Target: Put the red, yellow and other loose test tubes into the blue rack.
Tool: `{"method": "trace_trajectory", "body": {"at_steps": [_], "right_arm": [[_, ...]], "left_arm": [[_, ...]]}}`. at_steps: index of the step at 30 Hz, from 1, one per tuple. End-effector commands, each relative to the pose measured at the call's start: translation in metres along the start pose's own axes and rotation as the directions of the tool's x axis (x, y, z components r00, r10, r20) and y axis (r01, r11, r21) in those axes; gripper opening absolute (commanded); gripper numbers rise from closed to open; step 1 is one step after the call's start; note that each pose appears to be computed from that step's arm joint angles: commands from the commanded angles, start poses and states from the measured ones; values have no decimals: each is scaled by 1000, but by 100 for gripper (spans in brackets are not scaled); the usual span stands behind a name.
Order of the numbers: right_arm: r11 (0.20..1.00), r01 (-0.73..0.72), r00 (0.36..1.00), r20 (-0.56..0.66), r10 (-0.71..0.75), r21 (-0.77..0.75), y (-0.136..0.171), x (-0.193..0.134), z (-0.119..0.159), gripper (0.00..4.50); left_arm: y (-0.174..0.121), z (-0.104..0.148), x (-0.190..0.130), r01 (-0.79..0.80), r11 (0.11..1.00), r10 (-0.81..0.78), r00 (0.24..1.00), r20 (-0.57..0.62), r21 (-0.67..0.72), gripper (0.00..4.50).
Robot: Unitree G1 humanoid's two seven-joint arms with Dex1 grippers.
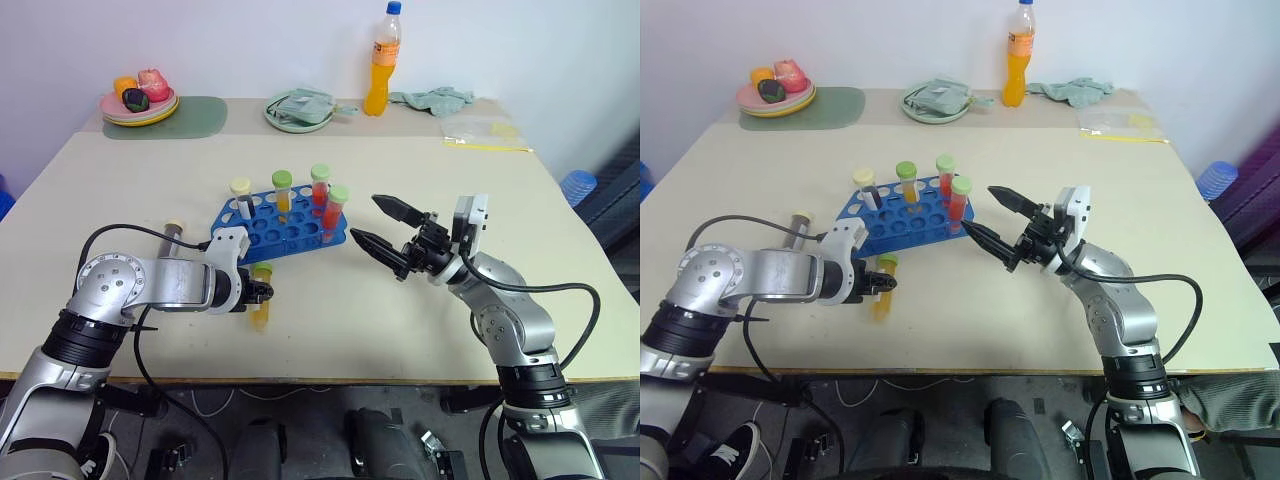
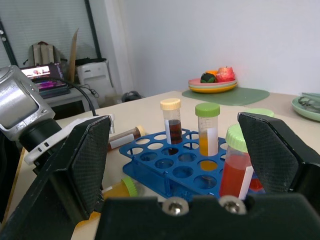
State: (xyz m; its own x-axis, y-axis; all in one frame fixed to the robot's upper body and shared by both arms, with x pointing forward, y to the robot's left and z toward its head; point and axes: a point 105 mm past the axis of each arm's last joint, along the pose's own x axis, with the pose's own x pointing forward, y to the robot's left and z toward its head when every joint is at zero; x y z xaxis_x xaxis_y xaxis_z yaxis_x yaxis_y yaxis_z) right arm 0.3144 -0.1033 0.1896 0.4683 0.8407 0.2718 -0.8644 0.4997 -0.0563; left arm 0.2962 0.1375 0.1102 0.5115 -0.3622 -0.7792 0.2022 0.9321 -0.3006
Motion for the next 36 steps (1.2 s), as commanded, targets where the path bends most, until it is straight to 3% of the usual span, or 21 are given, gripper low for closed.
{"method": "trace_trajectory", "body": {"at_steps": [1, 6, 10, 17, 20, 22, 24, 26, 28, 30, 32, 36], "right_arm": [[999, -15, 1000, 23, 16, -37, 1, 3, 10, 450], [999, -8, 1000, 24, 9, -41, 1, 4, 11, 450], [999, -11, 1000, 23, 12, -41, 4, 6, 12, 450], [999, -2, 1000, 17, 3, -40, 3, 6, 12, 450], [999, 0, 1000, 12, 0, -41, 3, 5, 12, 450], [999, 2, 1000, 12, -1, -40, 1, 4, 12, 450], [999, -1, 1000, 11, 1, -44, 0, 4, 13, 450], [999, -1, 1000, 8, 1, -52, -2, 3, 14, 450], [998, -2, 1000, 3, 3, -57, -5, 2, 15, 450], [998, 1, 1000, -4, -1, -65, -8, -1, 15, 450], [998, 6, 1000, -6, -7, -66, -12, -3, 16, 450], [998, 15, 1000, -5, -15, -64, -16, -5, 17, 450]], "left_arm": [[5, 0, -1, -31, 999, 31, 999, 7, -14, 185], [6, 4, 1, -39, 997, 41, 999, 36, -71, 185], [1, 9, -3, -42, 998, 45, 997, 58, -44, 83], [-5, 4, -15, -19, 999, 15, 996, 90, 42, 83], [-14, 4, -41, -21, 954, -14, 993, 114, 298, 83], [-25, 10, -53, -73, 851, -28, 982, 184, 520, 83], [-23, 20, -57, -132, 799, -53, 956, 288, 586, 83], [-20, 40, -61, -208, 761, -124, 883, 452, 615, 83], [-16, 54, -65, -323, 663, -205, 789, 579, 675, 83], [-8, 70, -68, -430, 635, -268, 657, 704, 642, 83], [-5, 78, -67, -463, 631, -334, 561, 757, 622, 83], [-7, 84, -60, -497, 585, -435, 475, 765, 641, 83]]}}
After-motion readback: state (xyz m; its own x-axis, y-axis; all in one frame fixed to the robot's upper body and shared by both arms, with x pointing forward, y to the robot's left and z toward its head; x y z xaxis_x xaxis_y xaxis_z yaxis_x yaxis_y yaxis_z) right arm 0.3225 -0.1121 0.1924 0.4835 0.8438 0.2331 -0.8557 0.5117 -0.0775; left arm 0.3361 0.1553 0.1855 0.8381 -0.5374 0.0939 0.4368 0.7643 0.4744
